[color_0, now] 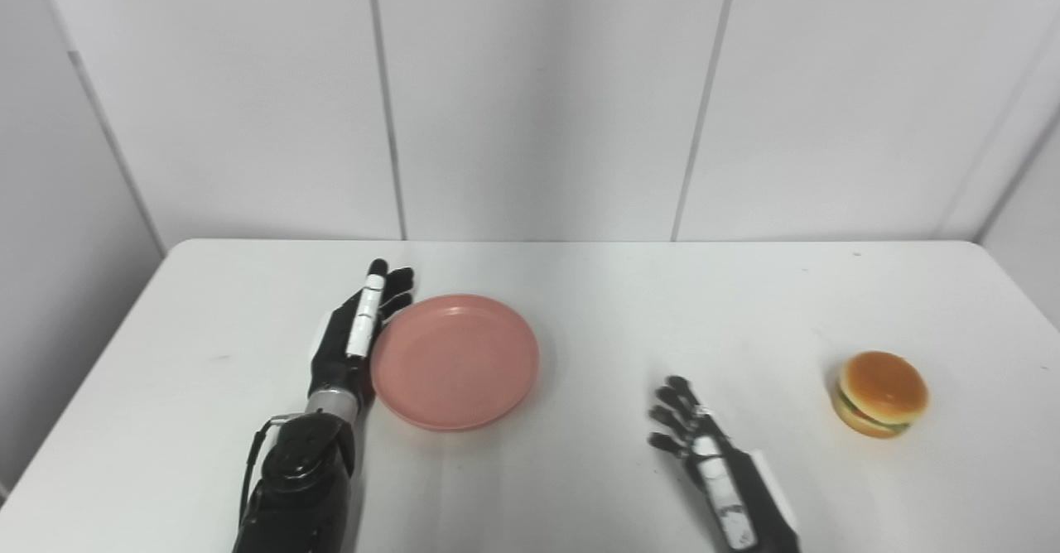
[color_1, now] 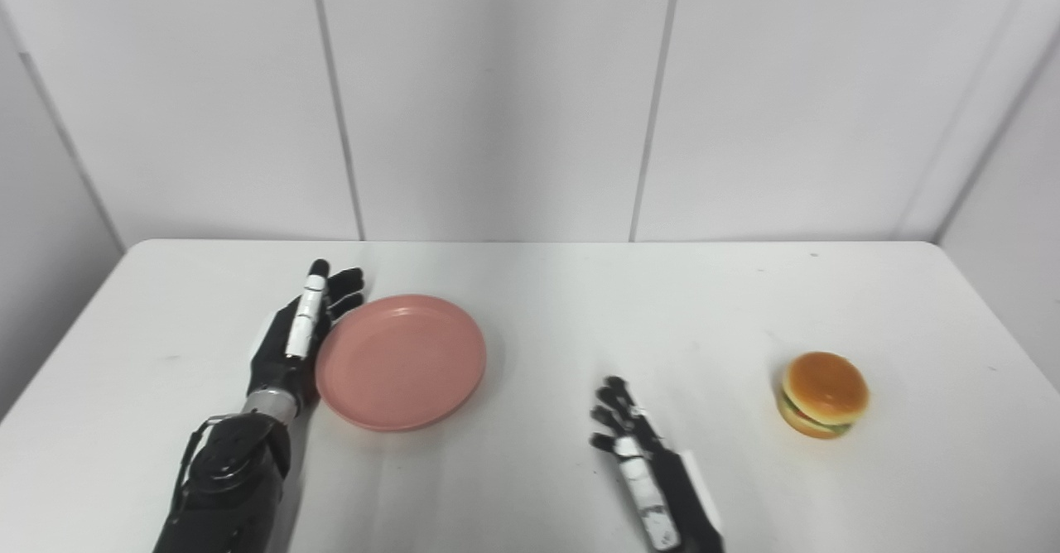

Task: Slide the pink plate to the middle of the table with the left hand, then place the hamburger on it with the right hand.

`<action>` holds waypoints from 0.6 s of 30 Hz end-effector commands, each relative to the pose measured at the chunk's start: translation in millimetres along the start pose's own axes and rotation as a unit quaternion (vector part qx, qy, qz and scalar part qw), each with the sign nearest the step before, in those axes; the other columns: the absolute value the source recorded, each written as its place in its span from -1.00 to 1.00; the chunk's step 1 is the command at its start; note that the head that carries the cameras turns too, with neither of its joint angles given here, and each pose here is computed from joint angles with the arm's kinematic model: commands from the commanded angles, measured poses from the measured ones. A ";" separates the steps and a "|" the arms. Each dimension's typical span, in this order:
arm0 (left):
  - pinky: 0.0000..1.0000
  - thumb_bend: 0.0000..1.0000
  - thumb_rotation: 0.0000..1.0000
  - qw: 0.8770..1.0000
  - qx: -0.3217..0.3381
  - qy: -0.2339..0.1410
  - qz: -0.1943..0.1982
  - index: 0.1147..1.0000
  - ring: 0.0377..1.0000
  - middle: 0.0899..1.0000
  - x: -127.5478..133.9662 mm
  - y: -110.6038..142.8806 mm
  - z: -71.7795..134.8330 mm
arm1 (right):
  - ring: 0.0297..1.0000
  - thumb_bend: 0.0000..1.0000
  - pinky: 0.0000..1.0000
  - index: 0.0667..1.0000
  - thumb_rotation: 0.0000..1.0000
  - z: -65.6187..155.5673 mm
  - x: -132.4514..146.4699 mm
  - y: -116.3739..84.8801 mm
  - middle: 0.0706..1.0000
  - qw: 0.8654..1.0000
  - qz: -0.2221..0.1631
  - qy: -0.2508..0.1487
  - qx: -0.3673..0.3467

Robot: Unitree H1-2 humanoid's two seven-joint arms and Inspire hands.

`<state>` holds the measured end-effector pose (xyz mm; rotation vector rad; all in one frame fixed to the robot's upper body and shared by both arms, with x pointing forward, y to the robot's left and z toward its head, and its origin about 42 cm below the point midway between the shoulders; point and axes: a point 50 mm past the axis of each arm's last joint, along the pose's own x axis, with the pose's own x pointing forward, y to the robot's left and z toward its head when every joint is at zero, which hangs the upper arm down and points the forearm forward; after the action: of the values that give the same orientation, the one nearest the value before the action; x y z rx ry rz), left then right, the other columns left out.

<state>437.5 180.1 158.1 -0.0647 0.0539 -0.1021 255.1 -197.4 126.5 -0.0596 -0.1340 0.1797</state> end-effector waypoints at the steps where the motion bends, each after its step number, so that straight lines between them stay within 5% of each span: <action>1: 0.53 0.37 0.84 0.999 -0.011 -0.014 -0.027 0.29 0.71 0.62 2.5 -14.5 11.7 | 0.81 0.51 0.67 0.89 1.00 11.1 5.1 4.7 0.88 1.000 -0.002 -0.017 -0.001; 18: 0.53 0.37 0.84 0.998 -0.041 -0.002 -0.055 0.29 0.67 0.60 5.8 -59.4 0.2 | 0.80 0.45 0.61 0.91 1.00 13.4 11.1 16.5 0.90 0.999 -0.005 -0.026 -0.020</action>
<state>432.5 125.9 154.7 -0.1496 0.0698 -0.1969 257.0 -184.6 128.4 -0.0944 -0.1327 0.1700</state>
